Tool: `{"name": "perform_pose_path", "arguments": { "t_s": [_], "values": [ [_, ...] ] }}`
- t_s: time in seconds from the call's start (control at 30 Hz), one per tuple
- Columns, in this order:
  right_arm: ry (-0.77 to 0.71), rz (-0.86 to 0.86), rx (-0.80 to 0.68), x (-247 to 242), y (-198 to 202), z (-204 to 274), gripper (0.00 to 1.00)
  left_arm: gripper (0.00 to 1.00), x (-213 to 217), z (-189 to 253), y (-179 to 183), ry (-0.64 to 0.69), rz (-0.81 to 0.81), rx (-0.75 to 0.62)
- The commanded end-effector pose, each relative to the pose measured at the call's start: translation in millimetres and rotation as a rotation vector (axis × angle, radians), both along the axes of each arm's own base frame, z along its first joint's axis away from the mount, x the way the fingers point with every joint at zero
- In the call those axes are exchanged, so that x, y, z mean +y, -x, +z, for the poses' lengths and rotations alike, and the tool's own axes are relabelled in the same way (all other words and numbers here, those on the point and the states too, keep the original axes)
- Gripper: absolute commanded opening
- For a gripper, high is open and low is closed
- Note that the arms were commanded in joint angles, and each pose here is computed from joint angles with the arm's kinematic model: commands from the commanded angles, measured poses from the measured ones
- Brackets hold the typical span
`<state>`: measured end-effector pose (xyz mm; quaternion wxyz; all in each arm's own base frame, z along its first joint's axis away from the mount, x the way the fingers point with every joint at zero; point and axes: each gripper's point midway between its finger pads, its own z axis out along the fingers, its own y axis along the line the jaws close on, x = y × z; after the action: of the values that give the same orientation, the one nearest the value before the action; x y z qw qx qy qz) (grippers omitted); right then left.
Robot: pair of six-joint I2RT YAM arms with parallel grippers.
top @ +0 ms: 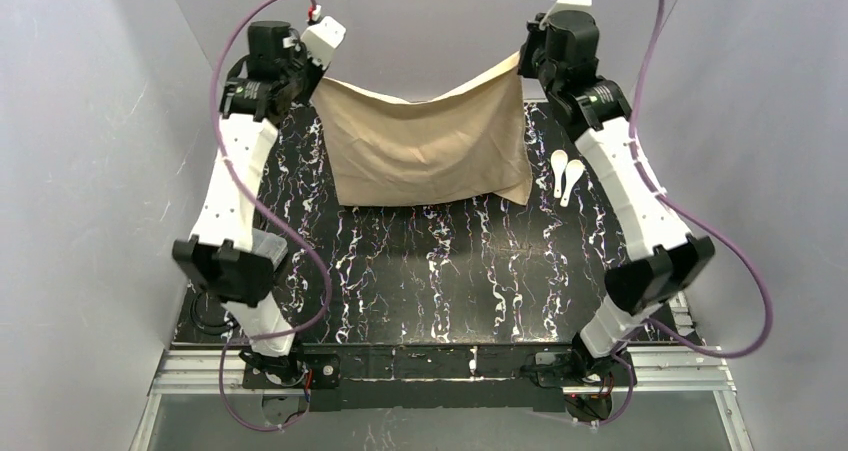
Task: Fold the napkin into a case and place the utensils inside
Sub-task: Flatten out the crumpled napkin at the center of the board.
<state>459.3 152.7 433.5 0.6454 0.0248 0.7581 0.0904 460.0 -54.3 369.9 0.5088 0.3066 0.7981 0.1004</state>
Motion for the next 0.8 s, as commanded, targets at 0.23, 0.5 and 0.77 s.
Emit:
{"name": "perform_pose_path", "arguments": {
  "t_s": [0.23,0.5,0.77],
  "values": [
    [-0.114,0.061,-0.306,1,-52,98,0.01,0.0,-28,115,-85,-0.078,0.037,-0.452],
    [-0.16,0.161,-0.454,-3,8,146,0.01,0.0,-15,216,-14,-0.02,0.067,-0.8],
    [-0.158,0.161,-0.08,-19,76,0,0.01,0.0,-34,87,73,-0.025,-0.192,-0.436]
  ]
}}
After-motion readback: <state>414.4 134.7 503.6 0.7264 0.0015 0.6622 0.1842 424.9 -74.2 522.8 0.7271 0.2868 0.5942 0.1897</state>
